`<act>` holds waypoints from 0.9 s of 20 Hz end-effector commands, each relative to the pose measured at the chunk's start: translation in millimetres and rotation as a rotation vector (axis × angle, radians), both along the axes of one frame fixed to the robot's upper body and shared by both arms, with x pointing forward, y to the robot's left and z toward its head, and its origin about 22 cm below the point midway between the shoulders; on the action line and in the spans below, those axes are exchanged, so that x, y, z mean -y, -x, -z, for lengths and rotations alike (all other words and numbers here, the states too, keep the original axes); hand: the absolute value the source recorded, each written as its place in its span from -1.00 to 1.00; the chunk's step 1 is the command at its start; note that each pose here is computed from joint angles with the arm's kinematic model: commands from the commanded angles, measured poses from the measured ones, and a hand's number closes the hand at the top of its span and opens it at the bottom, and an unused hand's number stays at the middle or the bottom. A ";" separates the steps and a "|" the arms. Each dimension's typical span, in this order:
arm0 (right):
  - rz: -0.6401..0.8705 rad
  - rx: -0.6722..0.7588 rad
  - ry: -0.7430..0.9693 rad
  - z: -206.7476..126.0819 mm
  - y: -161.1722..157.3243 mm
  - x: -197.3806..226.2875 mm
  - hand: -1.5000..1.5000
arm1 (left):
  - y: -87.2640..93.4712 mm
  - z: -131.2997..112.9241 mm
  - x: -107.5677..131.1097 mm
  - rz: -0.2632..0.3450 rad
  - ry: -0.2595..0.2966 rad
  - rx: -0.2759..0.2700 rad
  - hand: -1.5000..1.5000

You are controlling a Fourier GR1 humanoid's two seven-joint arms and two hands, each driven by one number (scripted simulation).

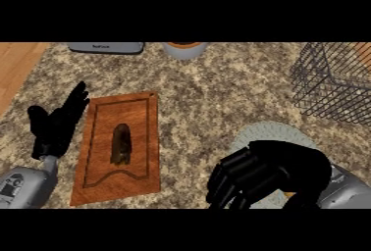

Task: Pick the croissant from the placemat and place it in the basket

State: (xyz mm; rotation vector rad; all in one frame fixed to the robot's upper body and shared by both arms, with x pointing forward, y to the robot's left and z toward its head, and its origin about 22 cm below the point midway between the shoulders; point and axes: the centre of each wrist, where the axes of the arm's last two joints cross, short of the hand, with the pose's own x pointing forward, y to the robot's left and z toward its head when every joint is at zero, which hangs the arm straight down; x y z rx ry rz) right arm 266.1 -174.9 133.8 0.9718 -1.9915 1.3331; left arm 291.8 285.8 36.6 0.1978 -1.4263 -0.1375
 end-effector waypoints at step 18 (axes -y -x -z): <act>0.387 0.747 0.615 -136.4 53.9 11.2 -1.00 | 2.8 4.0 -35.1 -0.046 0.035 -0.052 0.00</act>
